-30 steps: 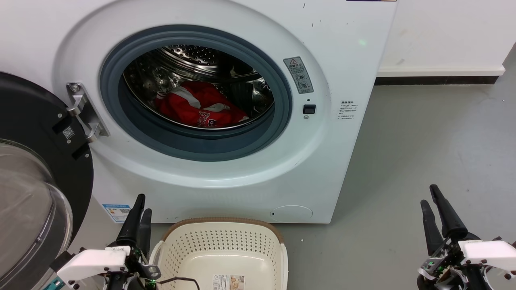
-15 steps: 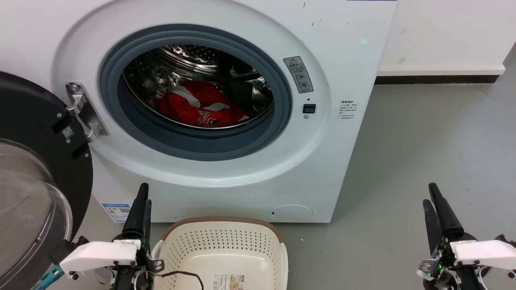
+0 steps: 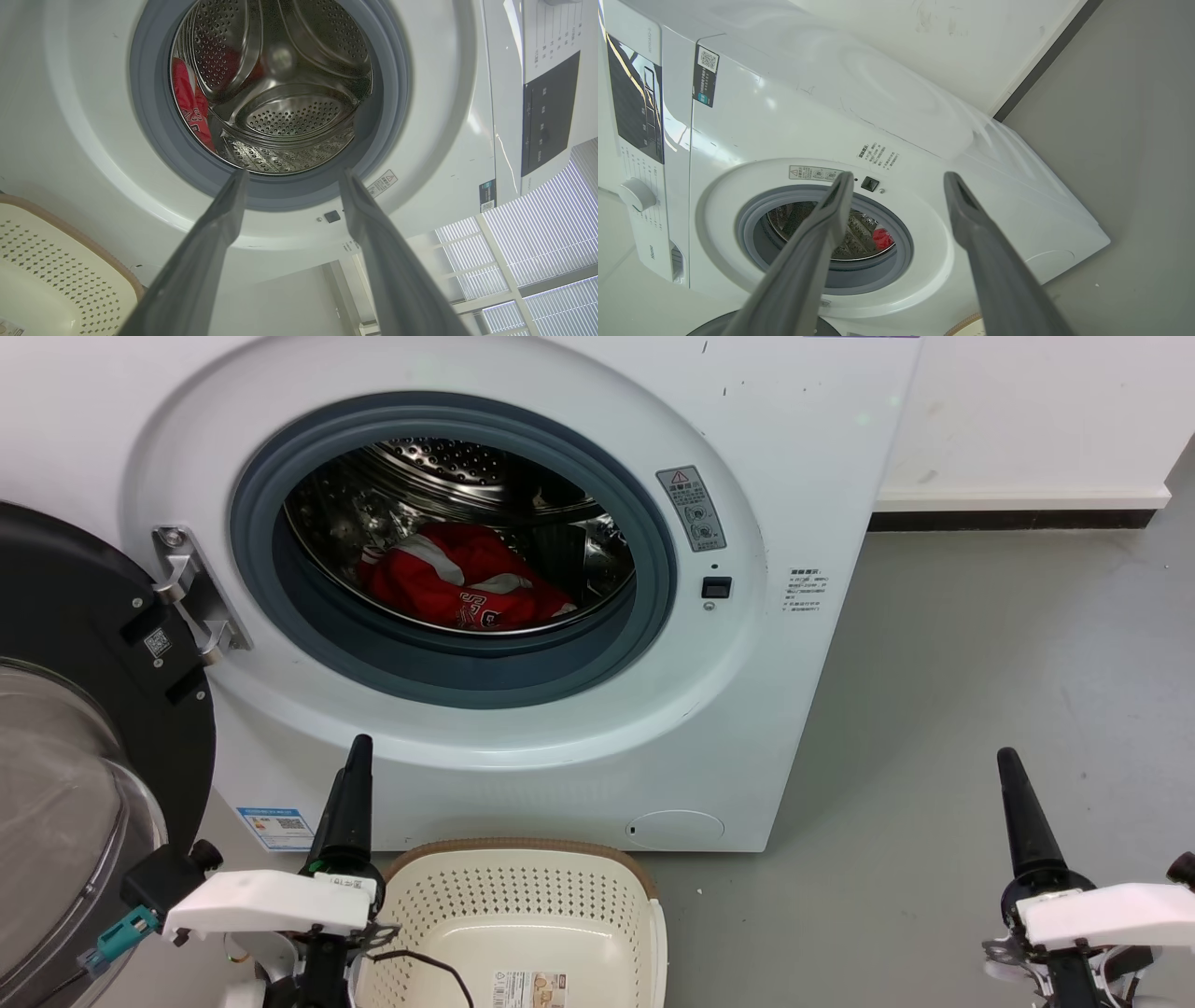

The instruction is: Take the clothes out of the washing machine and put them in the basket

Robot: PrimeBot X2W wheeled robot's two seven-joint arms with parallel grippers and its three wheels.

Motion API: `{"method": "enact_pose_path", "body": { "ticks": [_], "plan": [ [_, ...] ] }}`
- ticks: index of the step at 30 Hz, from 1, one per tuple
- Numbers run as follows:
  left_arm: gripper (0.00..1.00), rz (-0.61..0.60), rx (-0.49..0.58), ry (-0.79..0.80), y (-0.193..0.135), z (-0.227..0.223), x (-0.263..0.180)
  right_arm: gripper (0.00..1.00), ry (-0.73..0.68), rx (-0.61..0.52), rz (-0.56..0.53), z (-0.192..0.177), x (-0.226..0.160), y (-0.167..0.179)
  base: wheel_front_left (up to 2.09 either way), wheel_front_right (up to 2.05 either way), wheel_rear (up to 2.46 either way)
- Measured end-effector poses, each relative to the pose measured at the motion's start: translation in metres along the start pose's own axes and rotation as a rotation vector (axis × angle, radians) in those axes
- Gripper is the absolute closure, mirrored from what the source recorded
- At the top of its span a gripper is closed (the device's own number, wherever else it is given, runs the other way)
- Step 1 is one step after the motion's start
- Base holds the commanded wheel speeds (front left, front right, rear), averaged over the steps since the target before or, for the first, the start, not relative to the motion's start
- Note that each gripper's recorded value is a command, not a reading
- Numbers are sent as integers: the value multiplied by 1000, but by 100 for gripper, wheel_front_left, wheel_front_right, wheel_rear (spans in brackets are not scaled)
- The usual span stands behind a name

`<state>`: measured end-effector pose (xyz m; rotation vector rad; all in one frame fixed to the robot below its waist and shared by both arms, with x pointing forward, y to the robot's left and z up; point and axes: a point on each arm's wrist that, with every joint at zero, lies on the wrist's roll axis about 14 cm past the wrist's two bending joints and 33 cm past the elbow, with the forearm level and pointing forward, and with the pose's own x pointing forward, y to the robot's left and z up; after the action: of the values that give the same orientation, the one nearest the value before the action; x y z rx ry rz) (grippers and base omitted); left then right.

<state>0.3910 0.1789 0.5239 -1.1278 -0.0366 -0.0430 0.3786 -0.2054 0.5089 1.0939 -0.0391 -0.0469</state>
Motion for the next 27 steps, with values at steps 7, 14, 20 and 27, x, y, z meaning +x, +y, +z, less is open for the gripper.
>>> {"method": "enact_pose_path", "body": {
  "ticks": [7, 14, 20, 27],
  "plan": [
    [0, -15, 149, 5, -7, -3, 2, 0, 11, -181, 18, -5, -3, 4, 0, 0, 0],
    [0, -25, 289, 17, -10, -10, 1, 0, 17, -334, 32, -8, -5, 6, 0, 0, 0],
    [0, -32, 382, 19, -10, -13, 0, 0, 19, -433, 41, -10, -7, 6, 0, 0, 0],
    [0, -45, 493, 26, -12, -18, 0, 0, 19, -531, 50, -12, -7, 6, 0, 0, 0]
  ]
}}
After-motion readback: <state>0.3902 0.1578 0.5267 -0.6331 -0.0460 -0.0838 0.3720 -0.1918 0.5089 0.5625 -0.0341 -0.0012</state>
